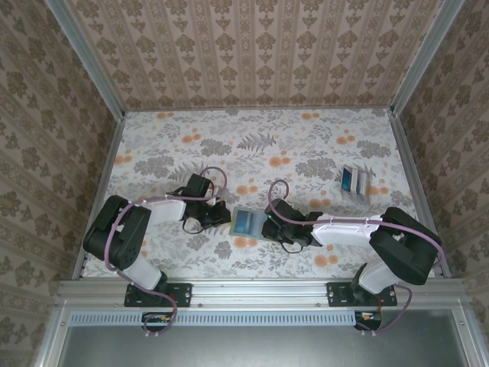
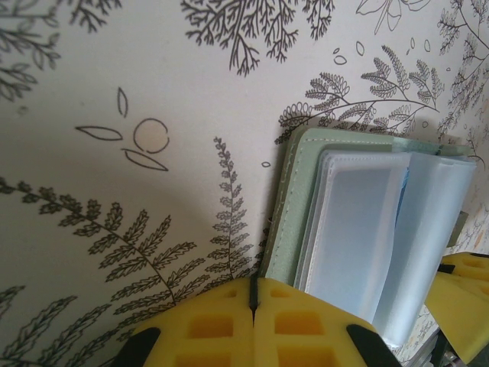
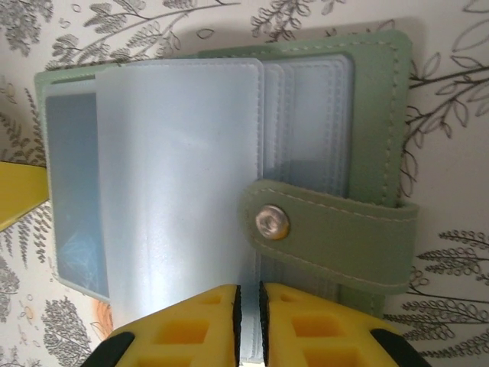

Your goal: Put the credit cards into the card holder

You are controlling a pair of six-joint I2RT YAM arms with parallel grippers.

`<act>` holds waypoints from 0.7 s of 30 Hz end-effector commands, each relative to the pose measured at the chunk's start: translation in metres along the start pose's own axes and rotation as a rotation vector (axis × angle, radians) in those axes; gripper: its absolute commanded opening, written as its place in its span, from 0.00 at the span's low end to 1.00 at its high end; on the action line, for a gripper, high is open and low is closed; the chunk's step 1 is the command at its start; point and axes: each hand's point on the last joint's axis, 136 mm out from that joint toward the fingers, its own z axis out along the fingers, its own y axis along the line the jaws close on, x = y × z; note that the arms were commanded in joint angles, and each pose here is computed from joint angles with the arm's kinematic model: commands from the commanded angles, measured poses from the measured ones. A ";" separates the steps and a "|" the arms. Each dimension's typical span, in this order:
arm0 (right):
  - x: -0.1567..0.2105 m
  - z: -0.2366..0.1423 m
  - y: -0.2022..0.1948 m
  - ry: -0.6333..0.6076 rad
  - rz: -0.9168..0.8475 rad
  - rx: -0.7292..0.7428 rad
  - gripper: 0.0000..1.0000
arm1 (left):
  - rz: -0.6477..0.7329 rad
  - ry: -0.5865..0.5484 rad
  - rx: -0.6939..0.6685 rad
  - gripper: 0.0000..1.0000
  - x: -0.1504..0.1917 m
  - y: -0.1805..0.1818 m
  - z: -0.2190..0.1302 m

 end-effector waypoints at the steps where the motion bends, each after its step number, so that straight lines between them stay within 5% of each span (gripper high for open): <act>1: 0.000 0.002 0.005 -0.010 -0.009 -0.024 0.22 | 0.007 0.024 -0.013 0.01 0.007 0.007 0.006; 21: -0.002 0.001 0.016 -0.028 -0.011 -0.100 0.34 | 0.003 0.025 -0.017 0.01 0.008 0.008 0.006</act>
